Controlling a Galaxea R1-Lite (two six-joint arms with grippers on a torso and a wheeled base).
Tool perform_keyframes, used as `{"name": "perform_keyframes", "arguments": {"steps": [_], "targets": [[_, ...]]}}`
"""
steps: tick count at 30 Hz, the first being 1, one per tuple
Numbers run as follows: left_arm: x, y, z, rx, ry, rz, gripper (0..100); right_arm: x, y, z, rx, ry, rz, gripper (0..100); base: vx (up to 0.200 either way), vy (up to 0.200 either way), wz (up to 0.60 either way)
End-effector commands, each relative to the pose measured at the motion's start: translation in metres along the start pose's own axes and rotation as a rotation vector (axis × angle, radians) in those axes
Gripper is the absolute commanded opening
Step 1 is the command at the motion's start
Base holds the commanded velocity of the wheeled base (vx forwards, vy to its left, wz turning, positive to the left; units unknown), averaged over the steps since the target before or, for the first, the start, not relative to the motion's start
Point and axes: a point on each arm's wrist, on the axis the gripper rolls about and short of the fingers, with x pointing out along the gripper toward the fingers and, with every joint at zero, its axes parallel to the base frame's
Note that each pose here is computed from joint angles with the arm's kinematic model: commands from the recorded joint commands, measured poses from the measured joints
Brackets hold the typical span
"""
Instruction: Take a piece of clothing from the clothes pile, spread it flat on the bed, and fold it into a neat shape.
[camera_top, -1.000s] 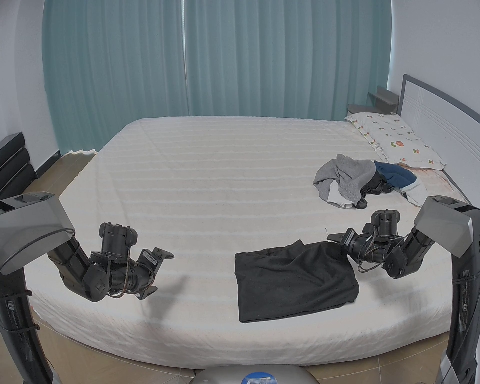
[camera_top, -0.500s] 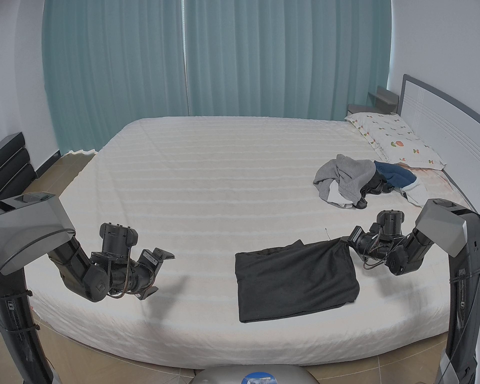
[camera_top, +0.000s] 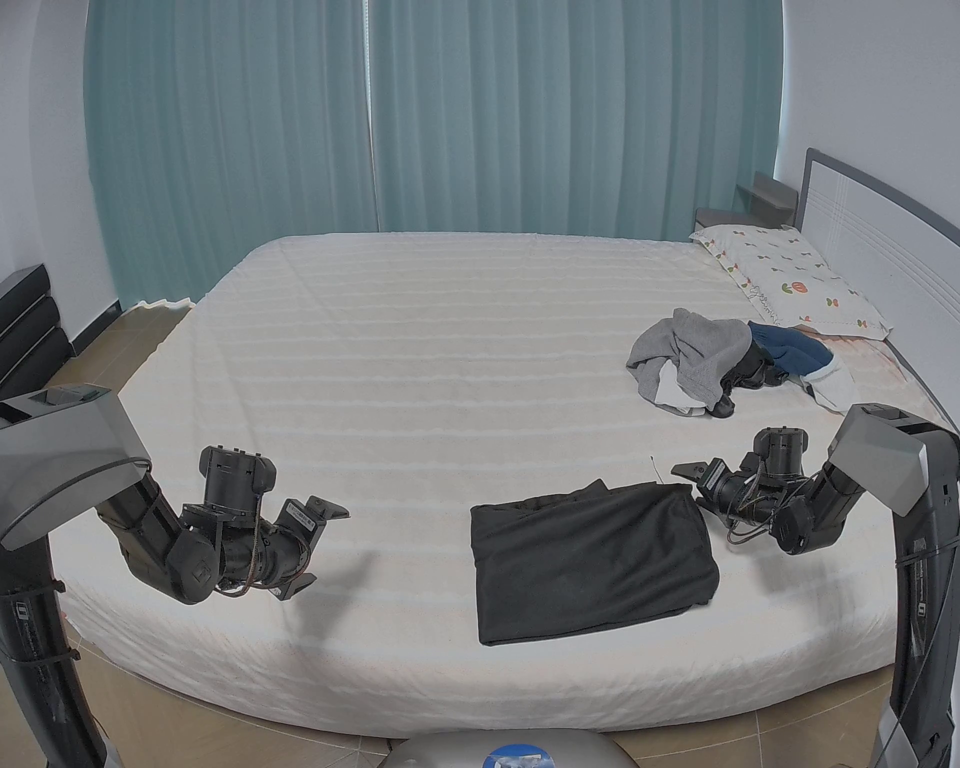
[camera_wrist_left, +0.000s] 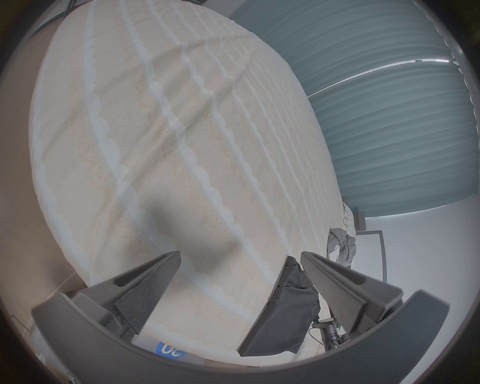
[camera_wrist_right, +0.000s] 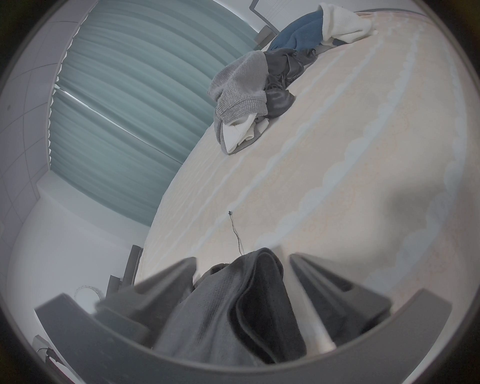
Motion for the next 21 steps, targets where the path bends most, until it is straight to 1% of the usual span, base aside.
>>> {"name": "perform_keyframes", "arguments": {"steps": [1,4,5,7,10,11,15,18,21], "targets": [[0.001,0.000,-0.001,0.001,0.001,0.003,100,-0.034,0.026,0.017,-0.009,-0.030,0.034,100,0.000,0.000,0.00],[0.001,0.000,-0.001,0.001,0.001,0.003,100,-0.049,0.043,0.020,-0.020,-0.029,0.045,100,0.000,0.000,0.00],[0.001,0.000,-0.001,0.001,0.001,0.003,100,-0.051,0.044,0.019,-0.019,-0.024,0.040,100,0.000,0.000,0.00],[0.001,0.001,-0.001,0.001,0.003,0.007,100,-0.066,0.048,0.012,-0.010,0.018,0.007,100,0.000,0.000,0.00],[0.001,0.001,-0.001,0.001,0.002,0.006,100,-0.083,0.042,0.000,0.009,0.064,-0.028,100,0.000,0.000,0.00],[0.001,0.001,-0.001,0.002,0.002,0.006,100,-0.097,0.036,-0.014,0.015,0.118,-0.044,100,0.000,0.000,0.00],[0.001,0.001,-0.001,0.002,0.002,0.006,100,-0.118,0.023,-0.037,-0.005,0.244,-0.009,100,0.000,0.000,0.00],[0.001,0.001,-0.001,0.002,0.003,0.007,100,-0.121,0.011,-0.047,-0.014,0.283,0.003,100,0.000,0.000,0.00],[0.001,0.001,-0.001,0.002,0.003,0.007,100,-0.121,0.008,-0.050,-0.036,0.291,0.002,100,0.000,0.000,0.00]]}}
